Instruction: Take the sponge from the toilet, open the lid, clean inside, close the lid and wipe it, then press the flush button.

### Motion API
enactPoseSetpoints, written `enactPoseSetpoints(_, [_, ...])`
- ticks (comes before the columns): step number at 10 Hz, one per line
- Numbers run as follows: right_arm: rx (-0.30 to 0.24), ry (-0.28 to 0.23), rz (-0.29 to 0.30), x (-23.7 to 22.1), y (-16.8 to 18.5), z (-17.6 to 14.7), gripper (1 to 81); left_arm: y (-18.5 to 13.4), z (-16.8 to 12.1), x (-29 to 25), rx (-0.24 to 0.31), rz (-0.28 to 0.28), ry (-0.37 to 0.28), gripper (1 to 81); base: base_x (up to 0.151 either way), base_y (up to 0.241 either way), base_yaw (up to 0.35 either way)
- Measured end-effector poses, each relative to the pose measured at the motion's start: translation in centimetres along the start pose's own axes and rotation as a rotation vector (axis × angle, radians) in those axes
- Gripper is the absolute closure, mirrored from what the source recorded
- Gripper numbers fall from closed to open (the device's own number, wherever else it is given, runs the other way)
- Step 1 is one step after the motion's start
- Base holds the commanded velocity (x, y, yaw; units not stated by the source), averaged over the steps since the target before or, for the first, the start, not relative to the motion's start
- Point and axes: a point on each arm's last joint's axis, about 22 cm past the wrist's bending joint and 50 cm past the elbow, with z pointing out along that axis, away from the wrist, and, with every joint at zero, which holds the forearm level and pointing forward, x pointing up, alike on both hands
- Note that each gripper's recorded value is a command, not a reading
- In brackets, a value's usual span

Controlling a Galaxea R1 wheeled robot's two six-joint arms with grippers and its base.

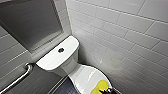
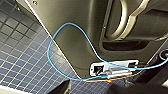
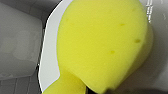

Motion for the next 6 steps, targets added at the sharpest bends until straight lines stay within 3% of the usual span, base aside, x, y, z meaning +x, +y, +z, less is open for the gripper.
enactPoseSetpoints(3, [0.002, -0.01, 0.001, 0.0, 0.0, -0.5, 81.1, 0.2, 0.0, 0.0, -0.002, 0.0, 0.001, 1.0, 0.0, 0.0, 0.0])
enactPoseSetpoints(6, [0.011, -0.055, 0.002, 0.4, 0.5, -3.5, 81.1, 1.6, 0.4, 0.3, -0.019, 0.0, 0.01, 1.0, 0.0, 0.0, 0.0])
